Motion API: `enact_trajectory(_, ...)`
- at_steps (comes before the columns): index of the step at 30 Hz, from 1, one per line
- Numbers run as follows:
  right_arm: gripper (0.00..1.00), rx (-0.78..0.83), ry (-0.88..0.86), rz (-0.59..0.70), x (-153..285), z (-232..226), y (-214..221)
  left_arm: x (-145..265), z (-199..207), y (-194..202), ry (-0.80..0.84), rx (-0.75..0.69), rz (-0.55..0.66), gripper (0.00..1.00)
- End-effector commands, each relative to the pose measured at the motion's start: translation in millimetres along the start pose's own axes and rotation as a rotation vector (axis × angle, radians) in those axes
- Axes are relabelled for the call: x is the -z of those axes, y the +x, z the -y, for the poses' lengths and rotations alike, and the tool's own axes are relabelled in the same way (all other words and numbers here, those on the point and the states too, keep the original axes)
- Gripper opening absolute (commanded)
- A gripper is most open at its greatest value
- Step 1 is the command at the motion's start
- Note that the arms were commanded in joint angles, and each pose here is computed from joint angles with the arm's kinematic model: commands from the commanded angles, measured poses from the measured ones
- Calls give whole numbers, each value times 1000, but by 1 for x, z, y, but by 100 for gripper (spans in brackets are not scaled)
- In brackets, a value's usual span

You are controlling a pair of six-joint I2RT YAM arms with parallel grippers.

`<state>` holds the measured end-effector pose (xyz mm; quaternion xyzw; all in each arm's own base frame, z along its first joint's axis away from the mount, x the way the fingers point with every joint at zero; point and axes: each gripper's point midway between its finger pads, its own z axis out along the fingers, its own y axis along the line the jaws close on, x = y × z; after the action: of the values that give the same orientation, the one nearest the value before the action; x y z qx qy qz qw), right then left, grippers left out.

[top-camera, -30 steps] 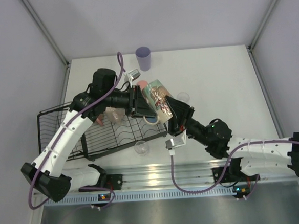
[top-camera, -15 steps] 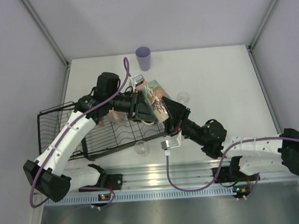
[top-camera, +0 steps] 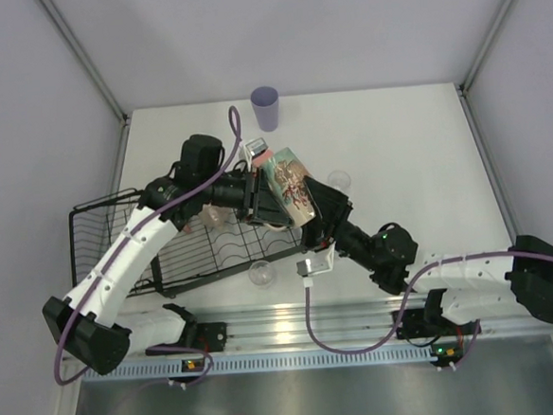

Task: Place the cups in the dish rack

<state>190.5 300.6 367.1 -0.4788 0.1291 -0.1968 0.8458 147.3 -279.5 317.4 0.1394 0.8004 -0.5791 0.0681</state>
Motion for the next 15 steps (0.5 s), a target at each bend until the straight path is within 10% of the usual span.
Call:
enact_trajectory(1,45,-44,186,32,0,44,-7,9,18,-29,-36,-144,166,0)
enact_trajectory(5,72,-60,202,0,8,38,3,14,15,-33,-69,-157,222,0)
enact_trajectory(15,87,-120,214,-98,25,12,27,28,31,-39,-75,-206,323,0)
